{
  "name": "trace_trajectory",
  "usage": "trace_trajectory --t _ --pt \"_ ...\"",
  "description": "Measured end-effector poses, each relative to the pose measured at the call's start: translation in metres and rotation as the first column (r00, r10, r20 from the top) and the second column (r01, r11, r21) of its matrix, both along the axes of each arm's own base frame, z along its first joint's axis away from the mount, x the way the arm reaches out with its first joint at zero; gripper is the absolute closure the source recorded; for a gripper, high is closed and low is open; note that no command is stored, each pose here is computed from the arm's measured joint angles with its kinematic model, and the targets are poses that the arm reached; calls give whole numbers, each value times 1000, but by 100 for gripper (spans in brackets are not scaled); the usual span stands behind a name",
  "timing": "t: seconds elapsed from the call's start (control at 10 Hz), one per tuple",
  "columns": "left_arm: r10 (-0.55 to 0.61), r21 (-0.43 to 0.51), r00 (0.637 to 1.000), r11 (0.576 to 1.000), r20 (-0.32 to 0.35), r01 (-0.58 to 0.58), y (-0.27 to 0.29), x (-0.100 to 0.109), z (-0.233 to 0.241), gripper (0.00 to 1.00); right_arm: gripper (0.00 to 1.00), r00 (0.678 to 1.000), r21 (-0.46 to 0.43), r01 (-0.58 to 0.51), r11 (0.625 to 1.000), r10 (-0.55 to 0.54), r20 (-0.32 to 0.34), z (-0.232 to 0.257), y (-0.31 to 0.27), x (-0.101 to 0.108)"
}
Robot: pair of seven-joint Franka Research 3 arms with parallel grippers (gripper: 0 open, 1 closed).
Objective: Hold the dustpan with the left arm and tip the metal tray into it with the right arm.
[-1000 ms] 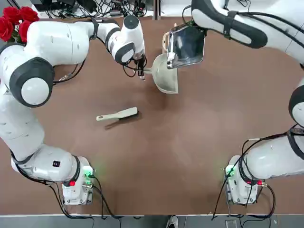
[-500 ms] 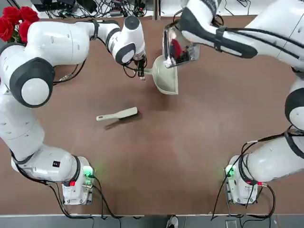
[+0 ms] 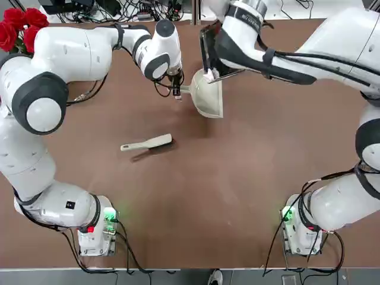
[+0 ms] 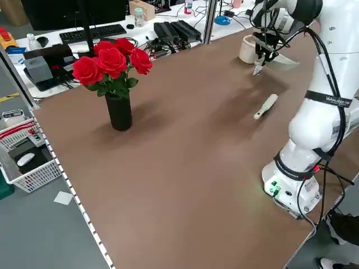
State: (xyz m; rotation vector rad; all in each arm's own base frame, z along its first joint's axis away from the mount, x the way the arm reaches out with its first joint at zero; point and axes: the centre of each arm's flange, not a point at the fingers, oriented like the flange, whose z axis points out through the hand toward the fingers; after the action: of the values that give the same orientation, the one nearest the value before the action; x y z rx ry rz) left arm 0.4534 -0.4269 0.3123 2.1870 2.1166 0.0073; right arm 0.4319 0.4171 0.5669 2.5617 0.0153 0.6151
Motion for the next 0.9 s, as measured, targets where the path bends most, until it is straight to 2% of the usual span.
trace_trajectory --t 0.2,0.5,0.7,0.9 --pt "1 -1 1000 1000 2 -1 0 0 1 68 95 999 -78 -16 997 18 29 -2 9 -12" --pt "1 -2 1000 1000 4 -1 0 1 2 68 95 998 -139 -30 990 38 56 -11 15 -10" --pt "1 -3 1000 1000 5 -1 -1 1 3 68 95 997 -126 -39 991 47 59 -9 24 -6" --pt "3 -5 1000 1000 7 -3 0 2 4 68 95 999 -97 -15 995 20 48 2 16 6"
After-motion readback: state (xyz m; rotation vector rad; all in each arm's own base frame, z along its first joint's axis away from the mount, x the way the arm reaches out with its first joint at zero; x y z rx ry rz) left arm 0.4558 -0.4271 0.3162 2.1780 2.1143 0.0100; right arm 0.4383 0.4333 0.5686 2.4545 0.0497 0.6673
